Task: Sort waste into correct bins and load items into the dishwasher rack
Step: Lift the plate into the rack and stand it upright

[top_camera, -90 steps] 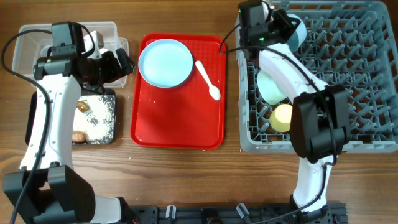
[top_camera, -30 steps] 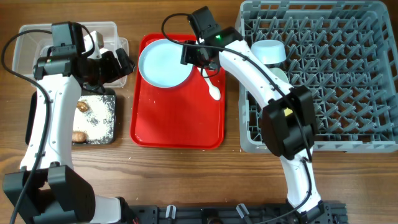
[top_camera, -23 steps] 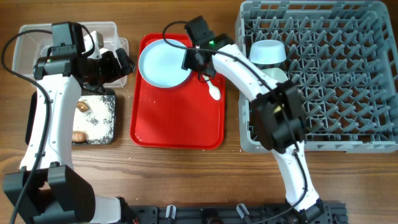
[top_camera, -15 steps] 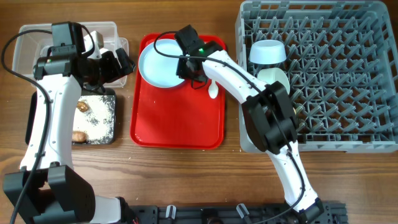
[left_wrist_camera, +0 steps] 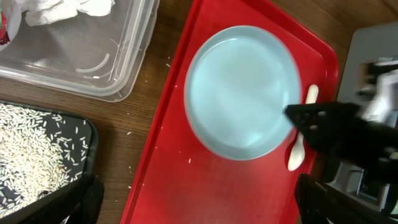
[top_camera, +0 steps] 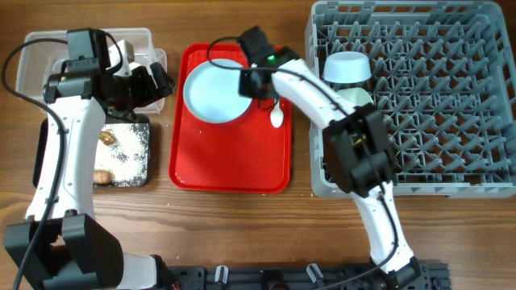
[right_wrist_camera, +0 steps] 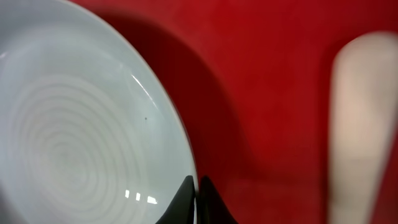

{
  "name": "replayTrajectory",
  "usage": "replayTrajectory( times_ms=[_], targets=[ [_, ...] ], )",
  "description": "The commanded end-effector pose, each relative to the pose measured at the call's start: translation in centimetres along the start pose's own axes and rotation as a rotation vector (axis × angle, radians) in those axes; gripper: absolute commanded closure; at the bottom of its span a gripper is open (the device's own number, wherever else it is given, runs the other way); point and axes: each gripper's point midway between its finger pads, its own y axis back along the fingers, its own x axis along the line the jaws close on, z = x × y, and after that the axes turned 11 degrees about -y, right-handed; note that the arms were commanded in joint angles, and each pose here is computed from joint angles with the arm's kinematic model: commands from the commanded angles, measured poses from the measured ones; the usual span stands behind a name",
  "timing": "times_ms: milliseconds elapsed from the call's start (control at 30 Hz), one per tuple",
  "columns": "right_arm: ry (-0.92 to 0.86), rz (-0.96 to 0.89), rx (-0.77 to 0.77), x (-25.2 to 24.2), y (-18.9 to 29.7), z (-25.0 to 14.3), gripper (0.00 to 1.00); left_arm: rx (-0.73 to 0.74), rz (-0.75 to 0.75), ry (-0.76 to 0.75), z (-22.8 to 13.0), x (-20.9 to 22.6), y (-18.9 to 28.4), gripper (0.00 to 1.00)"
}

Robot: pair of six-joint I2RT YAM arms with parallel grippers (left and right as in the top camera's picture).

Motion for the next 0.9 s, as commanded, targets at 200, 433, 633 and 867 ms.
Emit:
replayTrajectory(
  times_ms=[200,433,633,867],
  targets=[
    [0.177,-0.057,-0.645,-2.9,28.5,11.8,0.96,-0.04,0.0,-0.015,1.0,-0.2,1.1,0.0],
    [0.11,-0.791,-0.846,-15.7,41.5,9.2,0.96,-0.04,0.0,-0.015,1.0,-0.2,1.1,0.0],
    [0.156,-1.091,-0.652,-22.7,42.3,7.4,0.96,-0.04,0.0,-0.015,1.0,-0.2,1.1,0.0],
    [0.285,-1.082,-0.444,-28.8,37.0,10.5,0.96,-0.04,0.0,-0.015,1.0,-0.2,1.1,0.0]
  ],
)
